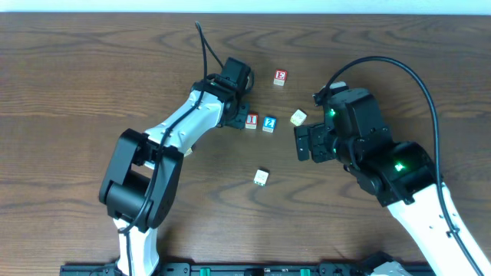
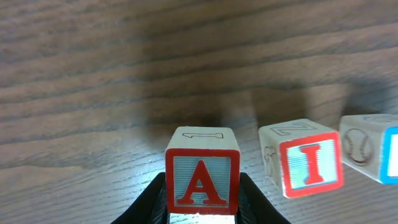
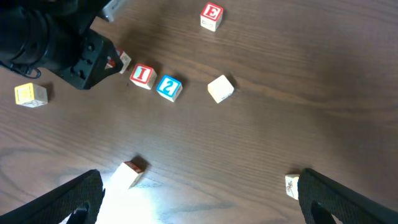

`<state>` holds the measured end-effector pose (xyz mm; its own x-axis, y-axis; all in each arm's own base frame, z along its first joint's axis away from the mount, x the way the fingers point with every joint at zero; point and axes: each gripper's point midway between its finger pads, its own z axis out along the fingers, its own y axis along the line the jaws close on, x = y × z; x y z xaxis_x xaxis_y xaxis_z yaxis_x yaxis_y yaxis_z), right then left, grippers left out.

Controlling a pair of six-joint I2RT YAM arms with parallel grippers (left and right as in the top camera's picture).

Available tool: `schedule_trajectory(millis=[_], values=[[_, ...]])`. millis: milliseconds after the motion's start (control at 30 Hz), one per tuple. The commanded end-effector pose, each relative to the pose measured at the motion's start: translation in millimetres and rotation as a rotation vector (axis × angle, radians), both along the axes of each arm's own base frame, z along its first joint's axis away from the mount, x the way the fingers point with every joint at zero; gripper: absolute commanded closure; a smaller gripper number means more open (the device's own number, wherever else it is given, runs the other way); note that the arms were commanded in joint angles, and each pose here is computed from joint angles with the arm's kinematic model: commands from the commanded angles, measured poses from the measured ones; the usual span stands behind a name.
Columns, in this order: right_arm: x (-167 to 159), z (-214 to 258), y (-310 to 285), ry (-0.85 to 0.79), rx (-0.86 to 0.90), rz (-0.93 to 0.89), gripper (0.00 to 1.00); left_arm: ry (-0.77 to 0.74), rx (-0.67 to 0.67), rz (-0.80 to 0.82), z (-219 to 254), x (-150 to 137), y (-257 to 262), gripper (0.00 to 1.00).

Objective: Spell out Ai2
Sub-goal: 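Carry red A block right and lower it left of the I block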

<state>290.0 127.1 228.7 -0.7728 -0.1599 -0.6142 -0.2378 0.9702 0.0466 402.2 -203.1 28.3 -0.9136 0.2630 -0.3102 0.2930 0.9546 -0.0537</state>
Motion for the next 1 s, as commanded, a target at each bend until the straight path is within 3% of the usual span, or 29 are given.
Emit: schedule_trajectory(millis=[0,600,967], values=[[4,-5,-4,0.01,-0.019,-0.003,0.01,-0.012,-0.003,0.028,2,7,0,0.94],[10,-3,1,-0.004,0.005,-0.011,0.01,0.052,-0.013,0.111,-5,-8,0,0.94],[10,-3,1,-0.001,0.014,-0.023,0.01,0.027,0.054,0.147,-6,-11,4,0.94]])
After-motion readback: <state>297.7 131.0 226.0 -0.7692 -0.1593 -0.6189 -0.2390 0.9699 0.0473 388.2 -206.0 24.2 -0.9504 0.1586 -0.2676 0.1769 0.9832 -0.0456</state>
